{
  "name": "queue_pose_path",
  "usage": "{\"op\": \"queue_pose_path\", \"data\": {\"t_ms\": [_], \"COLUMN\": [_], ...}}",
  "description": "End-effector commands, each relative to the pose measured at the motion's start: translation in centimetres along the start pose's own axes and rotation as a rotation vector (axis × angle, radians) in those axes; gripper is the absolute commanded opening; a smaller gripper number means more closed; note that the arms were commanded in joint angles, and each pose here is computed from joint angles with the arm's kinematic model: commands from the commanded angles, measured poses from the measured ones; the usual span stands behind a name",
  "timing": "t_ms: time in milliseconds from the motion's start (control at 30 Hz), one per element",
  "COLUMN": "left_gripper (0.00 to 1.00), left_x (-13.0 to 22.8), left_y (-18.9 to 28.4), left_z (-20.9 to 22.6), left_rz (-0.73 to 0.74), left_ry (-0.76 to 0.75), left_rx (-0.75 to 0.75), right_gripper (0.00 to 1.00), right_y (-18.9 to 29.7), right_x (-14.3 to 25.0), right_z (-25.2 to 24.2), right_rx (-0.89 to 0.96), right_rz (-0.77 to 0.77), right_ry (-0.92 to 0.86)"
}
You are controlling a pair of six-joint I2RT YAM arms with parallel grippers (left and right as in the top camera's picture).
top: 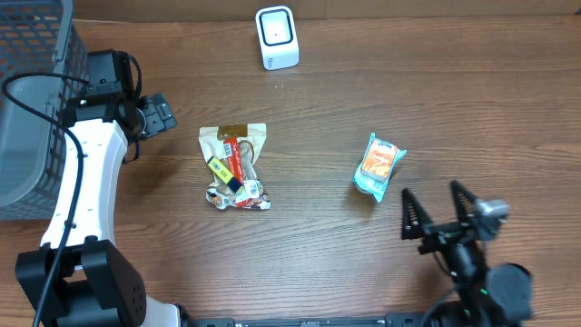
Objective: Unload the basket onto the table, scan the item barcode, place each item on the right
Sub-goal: 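Move the right gripper over the Kleenex pack on the green wipes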
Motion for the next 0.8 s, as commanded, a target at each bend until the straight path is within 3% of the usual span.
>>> {"op": "queue_pose_path", "data": {"t_ms": [0,133,400,667,700,767], "left_gripper": [1.0,1.0,1.0,1.0,1.0,1.0], "left_x": [-0.4,-0.4,-0.4,-0.4,-0.4,-0.4], "left_y": [0.9,0.9,0.9,0.9,0.9,0.9], "left_z": [0.0,0.0,0.0,0.0,0.0,0.0], "left_rz": [-0.03,-0.029,-0.029,-0.029,-0.029,-0.03], "left_ry": [-0.015,-0.015,-0.015,-0.015,-0.015,-0.015], "left_rx": [0.012,0.012,0.012,0.012,0.012,0.012], "right_gripper": [1.0,1.0,1.0,1.0,0.96,0.73], "right_y": [1.1,1.2,-2.2,-8.3,-9.0,-10.4], "right_x": [-4.2,-8.4,-13.8,-12.7,-12.4,-11.4], "right_z": [1.4,3.1,5.1,6.8,6.7,6.1], "right_rx": [0.049,0.088,0.235,-0.028,-0.041,0.013], "right_rz": [-0.043,0.048,0.419,0.693,0.723,0.768], "right_ry": [-0.005,-0.056,-0.128,-0.26,-0.275,-0.314]}}
Point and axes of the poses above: each gripper's point midway between its finger pads, its own y axis back along the fingers, its own z axis along the line the jaws close on, x = y × z, the point moved 10 cm from there along y, back along the fingers, and after that the axes turned 5 degrees about -y, right-handed, at the moved point
